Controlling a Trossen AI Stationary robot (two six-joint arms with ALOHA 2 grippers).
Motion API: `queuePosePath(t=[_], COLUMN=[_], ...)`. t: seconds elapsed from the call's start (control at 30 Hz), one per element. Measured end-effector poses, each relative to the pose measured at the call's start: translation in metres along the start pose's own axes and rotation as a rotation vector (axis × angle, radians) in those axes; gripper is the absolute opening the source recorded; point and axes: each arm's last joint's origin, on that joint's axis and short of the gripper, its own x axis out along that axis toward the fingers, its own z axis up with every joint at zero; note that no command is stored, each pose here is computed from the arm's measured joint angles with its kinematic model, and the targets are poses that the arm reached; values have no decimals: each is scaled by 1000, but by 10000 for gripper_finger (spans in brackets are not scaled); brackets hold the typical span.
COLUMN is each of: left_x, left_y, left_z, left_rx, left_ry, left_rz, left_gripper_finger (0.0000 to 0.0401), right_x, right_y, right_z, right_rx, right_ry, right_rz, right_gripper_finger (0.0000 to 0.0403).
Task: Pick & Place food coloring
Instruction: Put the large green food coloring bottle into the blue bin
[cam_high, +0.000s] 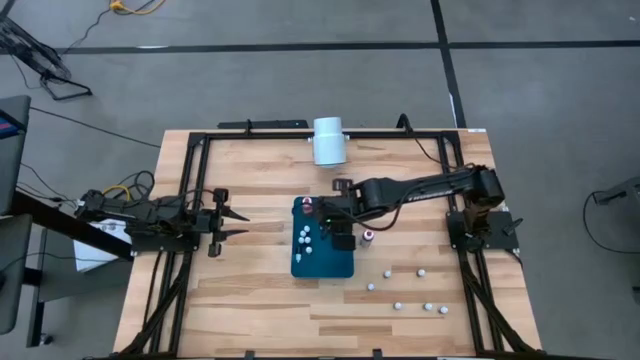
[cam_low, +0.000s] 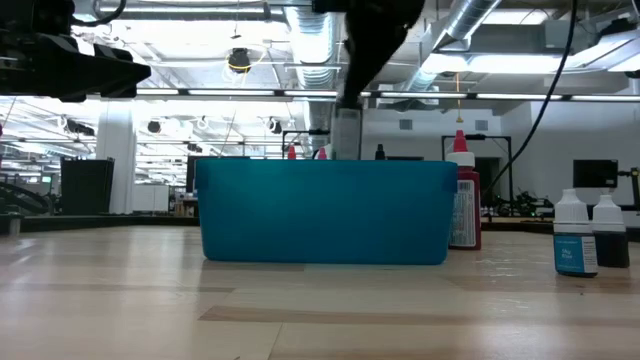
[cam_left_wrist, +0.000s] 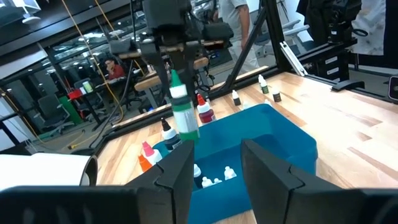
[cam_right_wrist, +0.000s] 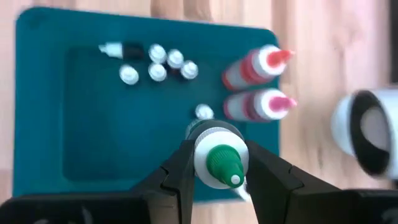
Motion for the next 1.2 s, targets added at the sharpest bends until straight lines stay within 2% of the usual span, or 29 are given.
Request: queuePosePath(t=[0.27, 0.33, 0.6, 0.87, 1.2], left_x=[0, 0, 0, 0, 0], left_y=[0, 0, 0, 0, 0], left_z=[0, 0, 0, 0, 0], left_rx=[-2, 0, -2, 0, -1], left_ry=[0, 0, 0, 0, -1], left_rz=[0, 0, 0, 0, 0], left_gripper_finger=[123, 123, 123, 123, 123], right_x=[23, 25, 47, 60, 64], right_y=[-4, -6, -8, -16, -30], right_z=[-4, 0, -11, -15, -17], right_rx=[-16, -10, -19, 3, 13], right_ry=[94, 64, 105, 79, 86], right_rz=[10, 7, 5, -5, -17], right_gripper_finger=[108, 108, 108, 108, 109])
